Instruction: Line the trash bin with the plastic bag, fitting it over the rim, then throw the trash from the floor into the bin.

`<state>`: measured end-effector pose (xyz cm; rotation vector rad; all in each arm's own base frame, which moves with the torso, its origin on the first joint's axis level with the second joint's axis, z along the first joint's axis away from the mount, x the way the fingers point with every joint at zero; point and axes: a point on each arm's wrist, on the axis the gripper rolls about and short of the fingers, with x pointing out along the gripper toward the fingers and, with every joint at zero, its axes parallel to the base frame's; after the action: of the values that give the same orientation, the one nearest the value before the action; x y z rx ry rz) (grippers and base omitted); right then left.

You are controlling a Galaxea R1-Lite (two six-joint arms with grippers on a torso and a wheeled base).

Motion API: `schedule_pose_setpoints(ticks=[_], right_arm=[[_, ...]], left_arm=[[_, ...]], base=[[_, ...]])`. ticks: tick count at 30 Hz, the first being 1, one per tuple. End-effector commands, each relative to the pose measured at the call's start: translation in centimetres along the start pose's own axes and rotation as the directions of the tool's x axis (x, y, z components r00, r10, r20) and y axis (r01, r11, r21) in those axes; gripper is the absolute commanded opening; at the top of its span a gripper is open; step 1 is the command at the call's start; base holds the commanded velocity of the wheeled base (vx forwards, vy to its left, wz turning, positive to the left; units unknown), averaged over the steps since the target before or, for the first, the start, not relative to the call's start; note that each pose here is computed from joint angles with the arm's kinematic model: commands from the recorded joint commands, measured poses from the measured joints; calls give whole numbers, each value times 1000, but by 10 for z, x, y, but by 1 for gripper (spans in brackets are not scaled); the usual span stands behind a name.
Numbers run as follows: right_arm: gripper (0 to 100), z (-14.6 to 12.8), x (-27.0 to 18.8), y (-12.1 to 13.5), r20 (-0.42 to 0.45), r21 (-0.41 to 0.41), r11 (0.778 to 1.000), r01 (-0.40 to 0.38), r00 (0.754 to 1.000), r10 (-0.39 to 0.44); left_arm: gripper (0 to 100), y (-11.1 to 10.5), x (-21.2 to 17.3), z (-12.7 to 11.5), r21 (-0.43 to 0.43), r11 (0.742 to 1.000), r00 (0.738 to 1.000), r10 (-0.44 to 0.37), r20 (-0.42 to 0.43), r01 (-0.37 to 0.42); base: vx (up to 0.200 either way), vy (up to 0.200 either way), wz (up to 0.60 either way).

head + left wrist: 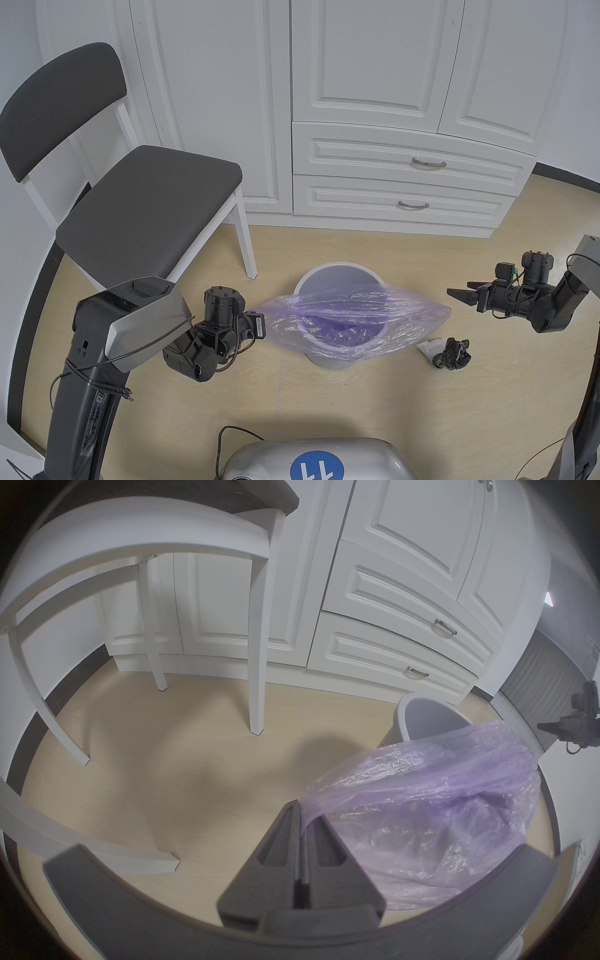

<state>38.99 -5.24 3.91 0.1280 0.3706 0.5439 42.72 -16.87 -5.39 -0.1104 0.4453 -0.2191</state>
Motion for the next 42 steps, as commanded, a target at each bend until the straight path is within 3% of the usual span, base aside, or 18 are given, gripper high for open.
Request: schedule_pose_setpoints(ticks=[1,4,6,8,9,10,11,15,16,17,18,30,37,42], right_arm=[[100,28,9,65,30,-92,993,77,997,-75],[100,20,30,105,5,-163,968,192,981,-194],[100,11,39,123,-11,-230,948,219,974,-228],[100,-6,47,143,-15,-350,909,227,969,-248],[100,-8,48,144,-17,-357,906,226,969,-248],[100,-22,55,155,8,-442,871,216,971,-237],[100,-26,57,157,16,-460,862,213,973,-232],[100,-60,77,169,153,-607,756,245,970,-191],[100,-62,78,170,156,-612,752,246,969,-190],[100,-77,84,167,143,-663,709,239,971,-193],[100,-79,83,168,132,-680,697,230,973,-192],[100,-92,89,178,100,-695,694,190,981,-168],[100,-91,108,170,156,-680,684,264,964,-217],[100,-87,127,165,223,-651,672,353,935,-275]], left_arm=[[0,-8,-11,10,3,1000,1000,-17,18,17],[0,-10,-11,9,6,1000,1000,-22,20,22],[0,-10,-10,9,6,1000,1000,-22,20,22],[0,-10,-10,9,6,1000,1000,-23,22,22],[0,-10,-10,8,6,1000,1000,-22,20,22],[0,-10,-9,10,5,1000,999,-22,25,22],[0,-10,-9,10,5,1000,999,-22,25,22],[0,-9,-9,10,5,1000,999,-21,26,21],[100,-10,-9,10,5,1000,999,-22,26,22],[100,-10,-10,9,7,1000,999,-22,23,21],[100,-10,-10,9,7,1000,999,-22,23,21],[100,-10,-10,9,4,1000,999,-27,41,27],[100,-10,-10,9,6,1000,999,-27,42,27],[100,-10,-10,9,5,1000,999,-28,44,27]], base=[[0,0,0],[0,0,0],[0,0,0],[0,0,0],[0,0,0],[0,0,0],[0,0,0],[0,0,0],[0,0,0],[0,0,0],[0,0,0],[0,0,0],[0,0,0],[0,0,0]])
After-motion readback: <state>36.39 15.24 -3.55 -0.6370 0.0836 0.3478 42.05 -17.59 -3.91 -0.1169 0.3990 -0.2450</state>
